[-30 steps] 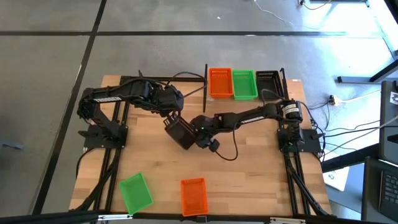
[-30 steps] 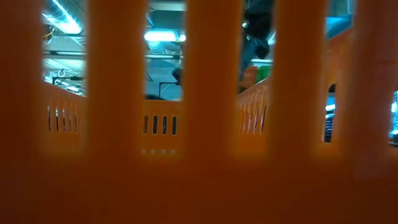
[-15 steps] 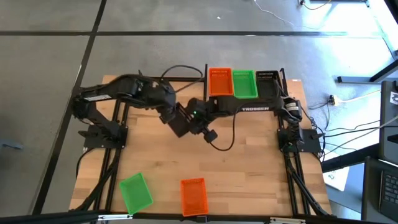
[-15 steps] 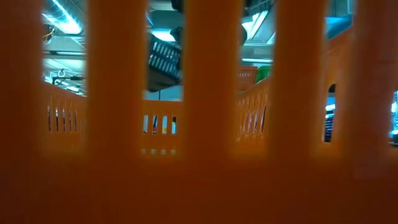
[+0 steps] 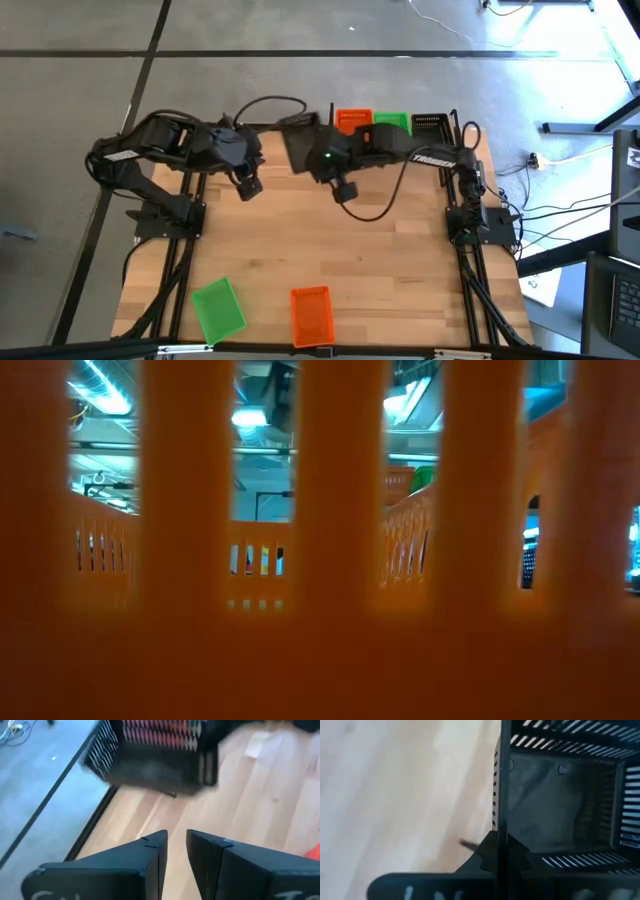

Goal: Stack baskets on shelf by color
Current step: Stack the black bin on top of the black bins on the shelf

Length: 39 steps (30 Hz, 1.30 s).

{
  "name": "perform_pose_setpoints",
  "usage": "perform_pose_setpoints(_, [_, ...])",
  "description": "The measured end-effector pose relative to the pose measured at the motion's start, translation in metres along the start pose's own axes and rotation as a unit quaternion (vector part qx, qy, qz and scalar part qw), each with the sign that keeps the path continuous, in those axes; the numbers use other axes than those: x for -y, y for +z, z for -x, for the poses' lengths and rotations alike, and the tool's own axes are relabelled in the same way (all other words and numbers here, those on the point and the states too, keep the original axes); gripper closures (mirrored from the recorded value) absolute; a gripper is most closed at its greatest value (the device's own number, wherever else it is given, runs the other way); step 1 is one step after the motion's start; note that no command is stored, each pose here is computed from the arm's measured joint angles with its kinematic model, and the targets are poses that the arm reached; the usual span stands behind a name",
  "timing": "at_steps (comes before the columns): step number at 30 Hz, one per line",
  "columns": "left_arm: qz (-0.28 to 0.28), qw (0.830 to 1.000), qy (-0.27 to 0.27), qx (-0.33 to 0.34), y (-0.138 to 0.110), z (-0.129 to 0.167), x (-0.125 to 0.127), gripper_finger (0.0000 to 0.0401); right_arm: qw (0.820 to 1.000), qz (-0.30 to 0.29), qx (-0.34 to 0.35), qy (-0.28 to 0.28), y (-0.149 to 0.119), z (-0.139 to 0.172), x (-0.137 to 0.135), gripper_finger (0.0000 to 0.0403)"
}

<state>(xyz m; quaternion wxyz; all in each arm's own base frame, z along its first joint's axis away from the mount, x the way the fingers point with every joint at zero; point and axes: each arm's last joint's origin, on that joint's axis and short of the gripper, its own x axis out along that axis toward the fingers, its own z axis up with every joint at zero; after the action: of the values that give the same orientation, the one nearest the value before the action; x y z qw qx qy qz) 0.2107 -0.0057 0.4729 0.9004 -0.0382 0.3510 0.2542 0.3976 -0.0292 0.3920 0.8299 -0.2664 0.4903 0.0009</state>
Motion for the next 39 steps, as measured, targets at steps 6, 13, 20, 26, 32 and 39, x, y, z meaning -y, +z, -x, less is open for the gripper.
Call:
perform_pose_setpoints(6, [-0.041, 0.999, -0.007, 0.02, 0.004, -0.001, 0.003, 0.0337, 0.997, -0.012, -0.046, -0.055, -0.017, 0.036, 0.008, 0.0403])
perform_pose_setpoints(13, [-0.07, 0.997, -0.006, 0.04, 0.014, -0.012, 0.01, 0.0337, 0.989, -0.108, -0.076, -0.063, -0.059, 0.087, 0.02, 0.0403])
perform_pose_setpoints(20, [-0.072, 0.996, -0.005, 0.053, 0.022, -0.02, 0.01, 0.0337, 0.982, -0.151, -0.023, -0.115, -0.101, 0.157, 0.021, 0.0403])
perform_pose_setpoints(26, [-0.064, 0.997, 0.002, 0.044, 0.026, -0.033, 0.008, 0.0337, 0.975, -0.179, -0.038, -0.123, -0.151, 0.183, 0.004, 0.0403])
perform_pose_setpoints(32, [-0.047, 0.997, -0.002, 0.053, 0.034, -0.046, 0.006, 0.0337, 0.979, -0.171, -0.089, -0.064, -0.203, 0.169, -0.021, 0.0403])
perform_pose_setpoints(39, [-0.04, 0.998, 0.005, 0.054, 0.036, -0.049, 0.003, 0.0337, 0.978, -0.126, -0.166, -0.03, -0.243, 0.138, -0.04, 0.0403])
